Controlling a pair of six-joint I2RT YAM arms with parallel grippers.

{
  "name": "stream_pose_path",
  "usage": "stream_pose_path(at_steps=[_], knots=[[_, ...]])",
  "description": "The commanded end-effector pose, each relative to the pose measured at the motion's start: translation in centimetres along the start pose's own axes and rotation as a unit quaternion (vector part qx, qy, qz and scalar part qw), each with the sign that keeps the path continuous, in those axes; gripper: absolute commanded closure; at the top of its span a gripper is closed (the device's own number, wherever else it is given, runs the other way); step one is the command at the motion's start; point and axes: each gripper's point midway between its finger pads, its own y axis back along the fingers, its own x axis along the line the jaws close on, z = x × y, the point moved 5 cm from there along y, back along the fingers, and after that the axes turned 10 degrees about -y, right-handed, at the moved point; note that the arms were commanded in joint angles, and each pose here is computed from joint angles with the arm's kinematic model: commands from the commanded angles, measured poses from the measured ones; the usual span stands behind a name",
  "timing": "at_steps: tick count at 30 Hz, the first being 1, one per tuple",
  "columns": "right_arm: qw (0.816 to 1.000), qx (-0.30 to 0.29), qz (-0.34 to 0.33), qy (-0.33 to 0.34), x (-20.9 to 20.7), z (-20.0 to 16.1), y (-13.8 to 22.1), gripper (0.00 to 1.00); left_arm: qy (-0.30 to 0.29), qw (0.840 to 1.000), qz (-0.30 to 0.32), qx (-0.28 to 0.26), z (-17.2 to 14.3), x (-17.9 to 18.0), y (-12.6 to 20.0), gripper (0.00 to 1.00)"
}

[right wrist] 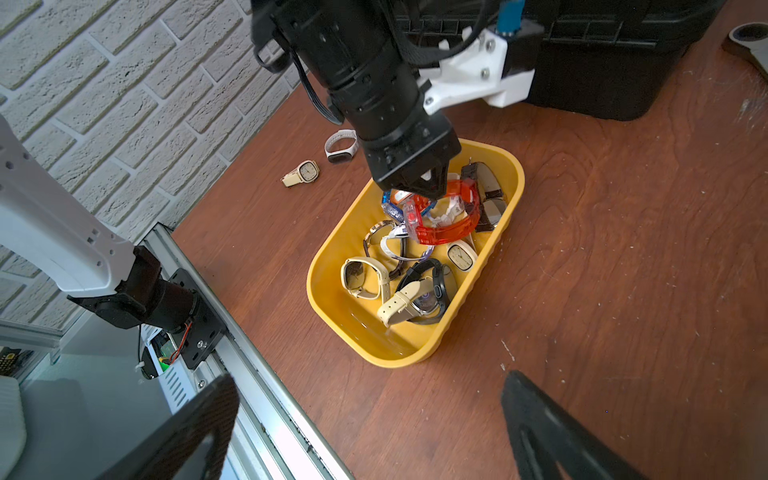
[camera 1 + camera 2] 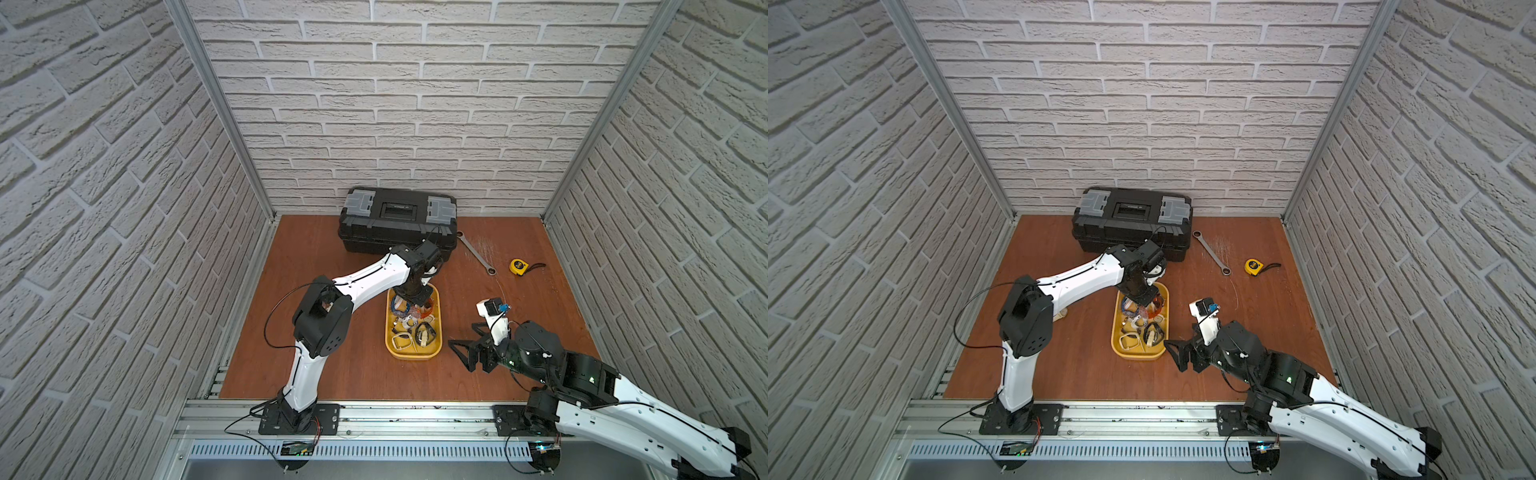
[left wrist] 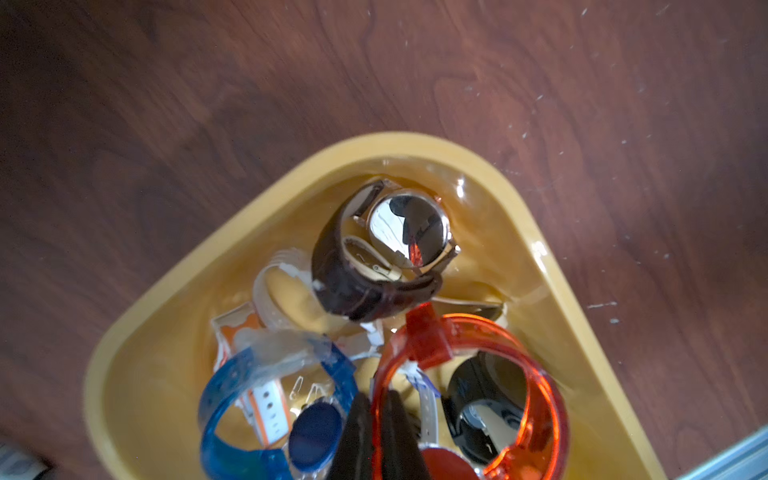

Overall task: Put the watch into the storage box
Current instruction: Place the watch in the storage box.

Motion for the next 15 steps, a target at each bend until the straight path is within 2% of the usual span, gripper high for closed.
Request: stream_pose_path(at_steps=[1,6,11,14,15], knots=[[1.0,0.0,-0.01,-0.006,-0.7,-0.6,0.0,0.0,-0.011,1.0,0.0,-0.009,1.1,-0.4,0.1,0.99],[1.0,-0.003,-0.011,-0.008,-0.9,-0.8,0.4,0.0,-0.017,1.0,0.006,0.012,0.8,-0.4,-1.9,0.99],[1.0,-0.011,-0.014,-0.013,-1.4,-0.9,1.0,0.0,-0.026,0.999,0.013,0.016,0.4,-1.0,-2.1,0.97],[1.0,-0.017,-0.013,-0.016,-1.6,-1.0,1.1,0.0,-0.021,1.0,0.013,0.008,0.2,-1.2,-1.7,0.88],[1.0,-0.018,-0.013,-0.017,-1.6,-1.0,1.1,0.0,-0.019,1.0,0.014,0.005,0.2,-1.4,-1.5,0.81]])
